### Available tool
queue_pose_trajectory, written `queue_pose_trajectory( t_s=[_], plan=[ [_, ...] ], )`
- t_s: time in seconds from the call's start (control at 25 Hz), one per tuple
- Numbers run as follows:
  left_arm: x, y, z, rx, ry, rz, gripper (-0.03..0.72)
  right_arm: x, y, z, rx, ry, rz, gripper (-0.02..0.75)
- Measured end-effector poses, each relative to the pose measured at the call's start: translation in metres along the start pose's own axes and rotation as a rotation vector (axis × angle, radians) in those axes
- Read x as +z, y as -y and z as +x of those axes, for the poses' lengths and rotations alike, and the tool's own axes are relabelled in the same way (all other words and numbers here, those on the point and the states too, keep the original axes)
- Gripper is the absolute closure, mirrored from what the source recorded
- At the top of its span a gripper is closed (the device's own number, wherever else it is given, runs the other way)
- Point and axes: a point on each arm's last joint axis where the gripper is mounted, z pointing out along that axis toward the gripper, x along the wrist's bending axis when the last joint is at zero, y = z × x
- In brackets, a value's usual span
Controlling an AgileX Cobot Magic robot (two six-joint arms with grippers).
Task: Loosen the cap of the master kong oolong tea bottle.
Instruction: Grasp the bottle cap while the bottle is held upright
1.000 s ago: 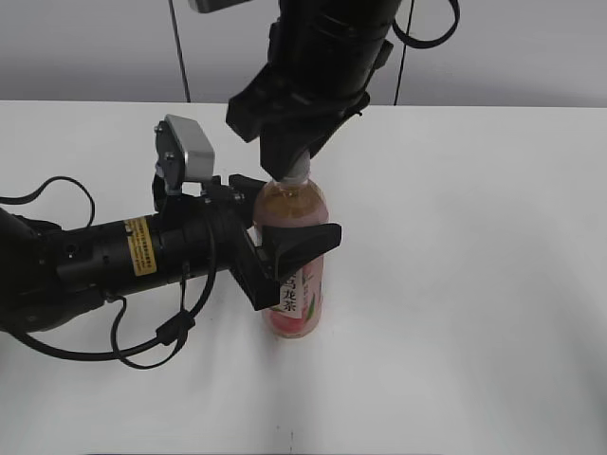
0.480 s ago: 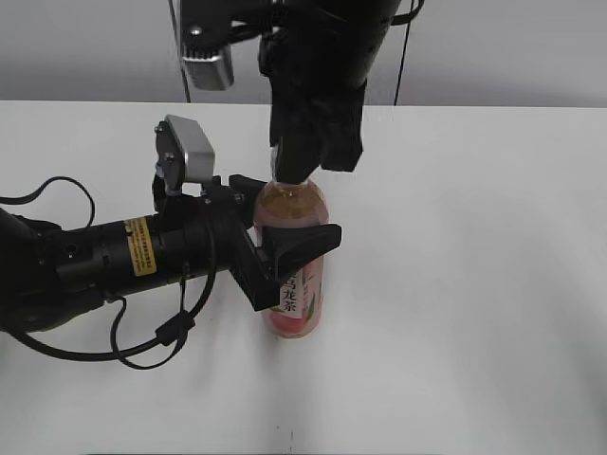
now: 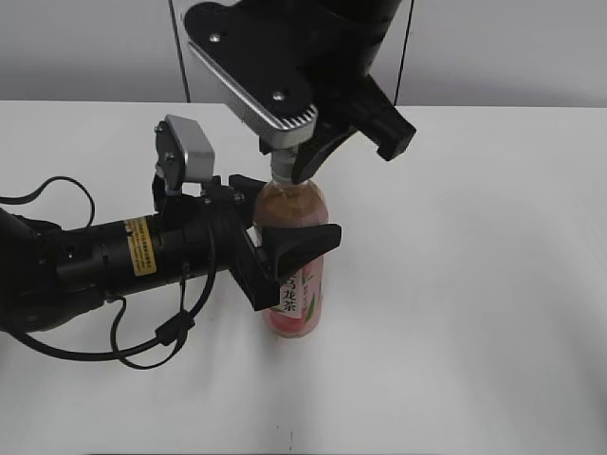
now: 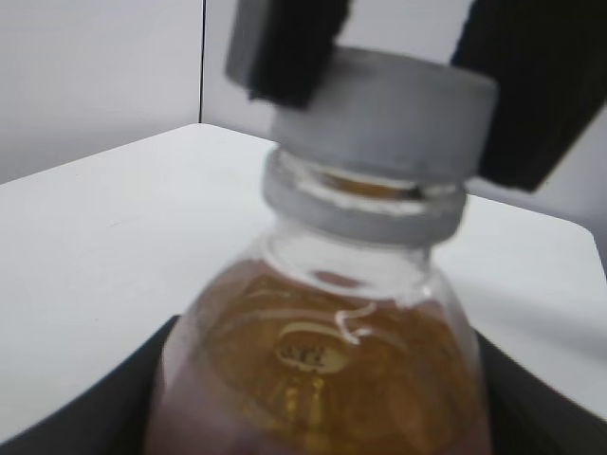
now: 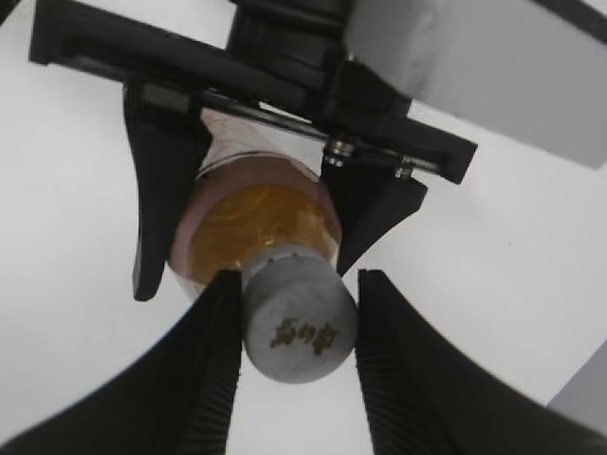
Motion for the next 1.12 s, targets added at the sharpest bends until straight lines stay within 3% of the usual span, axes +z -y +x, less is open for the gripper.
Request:
queue_pose_trajectory(
  t_s=[0.36, 0.52, 0.68, 0.88, 1.12],
  plan=[
    [0.0000, 0.0000, 0.0001, -0.002, -0.001, 0.000, 0.231, -0.0004, -0.0002, 0.0002, -0.566, -0.001, -0.001, 0.459],
    [0.0000, 0.0000, 0.0001, -0.002, -0.001, 0.000, 0.231, -0.0004, -0.0002, 0.0002, -0.656, -0.001, -0.001, 0.459],
    [0.0000, 0.0000, 0.0001, -0.002, -0.001, 0.000, 0.231, -0.0004, -0.0001, 0.0002, -0.631, -0.001, 0.000, 0.459],
    [0.0000, 0.0000, 0.0000, -0.002, 0.000, 0.000, 0.231, -0.0004, -0.0001, 0.0002, -0.445, -0.001, 0.000, 0.447],
    [0.0000, 0.0000, 0.0000, -0.002, 0.000, 0.000, 0.231, -0.0002, -0.0020, -0.0006, -0.226, 0.007, -0.007, 0.281]
  ],
)
